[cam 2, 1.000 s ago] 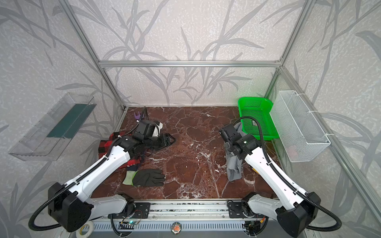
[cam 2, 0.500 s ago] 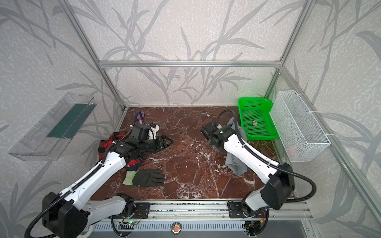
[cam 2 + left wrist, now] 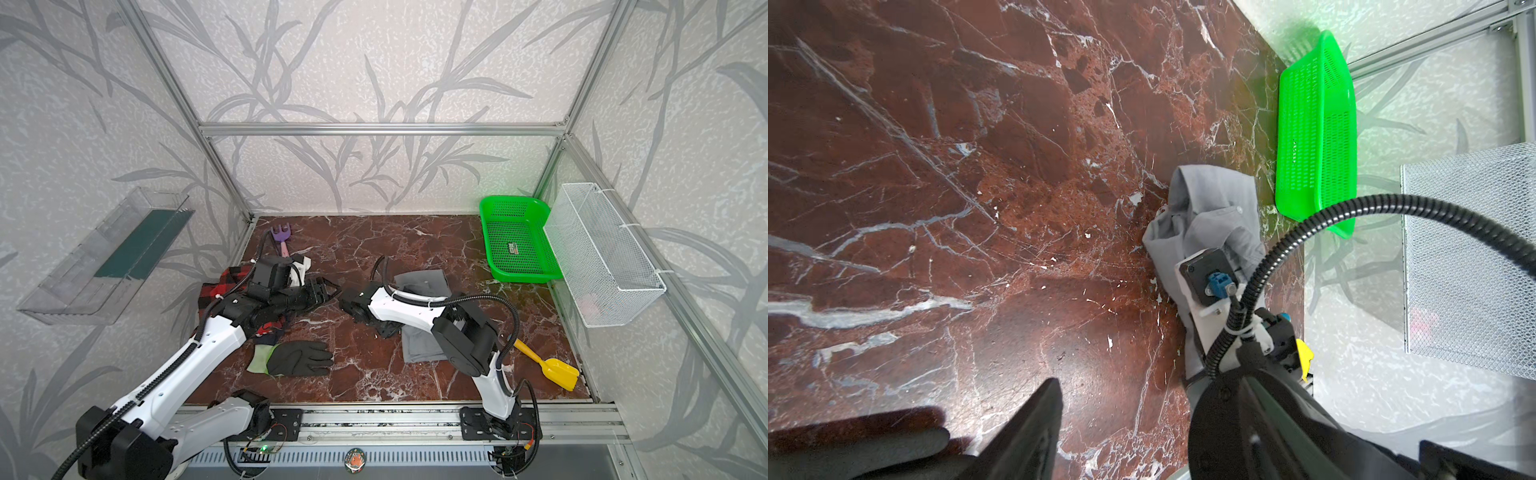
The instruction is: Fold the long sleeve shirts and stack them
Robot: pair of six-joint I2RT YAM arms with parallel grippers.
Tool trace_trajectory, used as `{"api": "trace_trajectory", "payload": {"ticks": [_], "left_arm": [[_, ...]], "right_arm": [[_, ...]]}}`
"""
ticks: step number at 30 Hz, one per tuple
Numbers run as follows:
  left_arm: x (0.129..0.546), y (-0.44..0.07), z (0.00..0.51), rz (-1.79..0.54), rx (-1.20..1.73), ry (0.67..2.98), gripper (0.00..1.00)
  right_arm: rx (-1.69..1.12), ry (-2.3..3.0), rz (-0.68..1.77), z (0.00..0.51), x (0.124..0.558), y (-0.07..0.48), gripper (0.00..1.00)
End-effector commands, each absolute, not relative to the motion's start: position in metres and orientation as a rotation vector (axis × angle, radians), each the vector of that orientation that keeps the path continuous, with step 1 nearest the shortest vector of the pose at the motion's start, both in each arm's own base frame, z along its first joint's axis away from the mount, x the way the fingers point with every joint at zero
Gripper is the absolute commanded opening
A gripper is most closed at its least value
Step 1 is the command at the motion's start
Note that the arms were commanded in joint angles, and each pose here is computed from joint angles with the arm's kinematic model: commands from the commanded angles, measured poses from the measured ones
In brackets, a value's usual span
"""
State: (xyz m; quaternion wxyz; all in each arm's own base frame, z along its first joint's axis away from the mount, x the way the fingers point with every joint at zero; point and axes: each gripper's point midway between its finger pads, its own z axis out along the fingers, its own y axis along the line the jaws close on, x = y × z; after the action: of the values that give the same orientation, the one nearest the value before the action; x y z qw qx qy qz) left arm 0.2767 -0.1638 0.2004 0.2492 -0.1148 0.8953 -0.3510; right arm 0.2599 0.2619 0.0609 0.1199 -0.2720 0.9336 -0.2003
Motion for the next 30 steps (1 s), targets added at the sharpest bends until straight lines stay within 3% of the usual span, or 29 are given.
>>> {"api": "trace_trajectory", "payload": {"ticks": [1,6,10,20,30], "left_arm": [[0.272,-0.155,0.197,-0.909,-0.315,2.445,0.68],[0.271,-0.152,0.194,-0.887,-0.319,2.447,0.68],[0.272,-0.152,0.189,-0.879,-0.327,2.454,0.68],[0.275,-0.151,0.173,-0.851,-0.343,2.480,0.67],[0.258,-0.193,0.130,-0.869,-0.248,2.604,0.65]], "right_arm": [[-0.700,2.822,-0.296,0.058,0.249,0.294,0.20],[-0.681,2.853,-0.102,0.063,0.235,0.311,0.38],[-0.673,2.832,0.134,0.093,0.222,0.328,0.46],[-0.605,2.649,0.352,0.169,0.223,0.298,0.52],[-0.434,2.708,0.331,0.125,0.303,0.237,0.49]]}}
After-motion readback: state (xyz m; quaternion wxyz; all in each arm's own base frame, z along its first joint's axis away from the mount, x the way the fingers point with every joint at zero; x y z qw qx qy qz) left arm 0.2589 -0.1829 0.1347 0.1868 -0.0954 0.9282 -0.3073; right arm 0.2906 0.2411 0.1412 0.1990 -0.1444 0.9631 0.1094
